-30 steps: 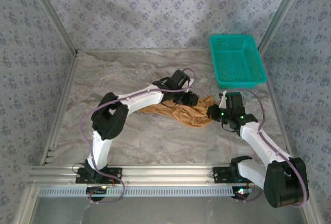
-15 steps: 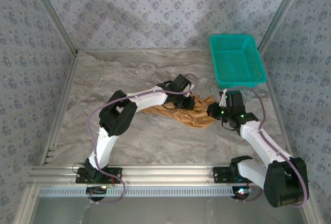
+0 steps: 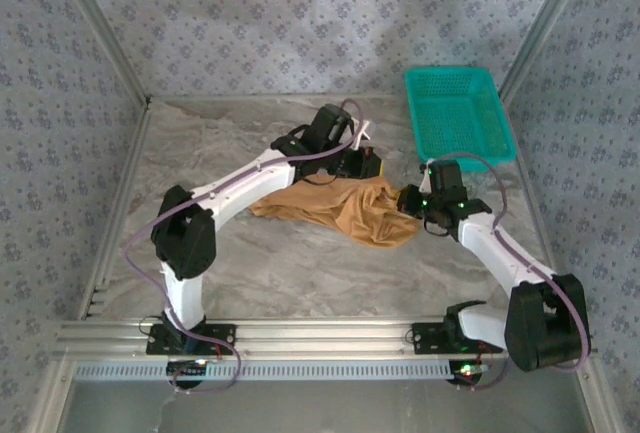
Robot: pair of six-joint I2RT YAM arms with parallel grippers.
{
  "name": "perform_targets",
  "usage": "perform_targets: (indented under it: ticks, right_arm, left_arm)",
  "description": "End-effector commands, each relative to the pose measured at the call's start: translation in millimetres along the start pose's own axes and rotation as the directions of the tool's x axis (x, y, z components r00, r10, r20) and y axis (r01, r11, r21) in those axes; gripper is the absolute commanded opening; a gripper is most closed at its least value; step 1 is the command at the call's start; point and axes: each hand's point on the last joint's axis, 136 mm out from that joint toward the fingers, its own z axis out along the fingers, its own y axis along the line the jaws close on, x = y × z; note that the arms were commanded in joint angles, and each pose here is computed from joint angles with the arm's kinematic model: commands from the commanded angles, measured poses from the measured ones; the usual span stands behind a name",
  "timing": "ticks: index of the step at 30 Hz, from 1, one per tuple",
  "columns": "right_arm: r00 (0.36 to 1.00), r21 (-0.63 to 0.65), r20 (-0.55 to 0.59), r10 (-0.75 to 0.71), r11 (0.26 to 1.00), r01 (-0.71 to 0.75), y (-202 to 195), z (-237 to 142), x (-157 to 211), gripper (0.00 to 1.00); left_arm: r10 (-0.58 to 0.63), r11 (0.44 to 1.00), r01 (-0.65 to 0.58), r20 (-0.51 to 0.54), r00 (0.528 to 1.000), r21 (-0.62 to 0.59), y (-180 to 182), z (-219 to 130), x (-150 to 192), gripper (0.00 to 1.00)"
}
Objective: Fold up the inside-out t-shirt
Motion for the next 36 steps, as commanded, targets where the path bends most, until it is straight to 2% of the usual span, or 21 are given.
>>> perform_targets:
  ticks: [1,4,6,8,11,12,16,23,31,34,36]
  right_arm:
    - [1.000,0.016,0.015,-0.025,1.000,0.025,10.4,-5.9,-14.8,0.00]
    - [0.998,-0.005,0.053,-0.041,0.999,0.041,24.2,-18.2,-33.1,0.00]
    - [0.996,-0.014,0.079,-0.048,0.999,0.050,30.3,-27.8,-41.6,0.00]
    - [0.994,-0.013,0.090,-0.057,0.998,0.058,32.1,-34.2,-45.9,0.00]
    - [0.996,-0.046,0.068,-0.056,0.997,0.059,36.9,-34.6,-43.2,0.00]
    - [0.997,-0.057,0.060,-0.051,0.997,0.055,38.2,-33.7,-41.0,0.00]
    - [0.997,-0.069,0.057,-0.046,0.996,0.050,38.9,-30.8,-37.0,0.00]
    - [0.998,-0.070,0.052,-0.043,0.996,0.047,40.4,-29.9,-35.9,0.00]
    - [0.997,-0.077,0.050,-0.060,0.995,0.064,47.0,-33.4,-32.4,0.00]
    - [0.997,-0.076,0.055,-0.058,0.995,0.062,46.3,-35.1,-32.0,0.00]
    - [0.997,-0.078,0.058,-0.058,0.995,0.062,47.2,-35.4,-31.9,0.00]
  left_arm:
    - [-0.064,0.976,0.053,0.048,0.997,0.209,-37.3,-25.7,-24.7,0.00]
    - [-0.162,0.927,0.129,0.065,0.985,0.353,-33.9,-36.7,-37.5,0.00]
    - [-0.224,0.920,0.185,0.076,0.972,0.345,-7.5,-39.2,-39.6,0.00]
    - [-0.223,0.951,0.197,0.089,0.971,0.238,24.4,-38.0,-27.9,0.03]
    - [-0.158,0.987,0.158,0.073,0.985,0.004,59.7,-33.0,-1.5,0.20]
    - [-0.146,0.988,0.148,0.060,0.987,-0.035,63.9,-30.8,5.5,0.24]
    - [-0.116,0.983,0.114,-0.006,0.993,-0.142,73.8,-15.7,30.4,0.37]
    - [-0.117,0.960,0.080,-0.127,0.985,-0.267,93.4,16.3,57.6,0.48]
    - [-0.089,0.893,0.023,-0.127,0.988,-0.449,132.1,23.9,41.6,0.46]
    - [-0.088,0.882,0.014,-0.135,0.987,-0.472,140.8,31.3,39.3,0.46]
    - [-0.098,0.873,0.015,-0.145,0.985,-0.487,148.3,36.9,40.6,0.41]
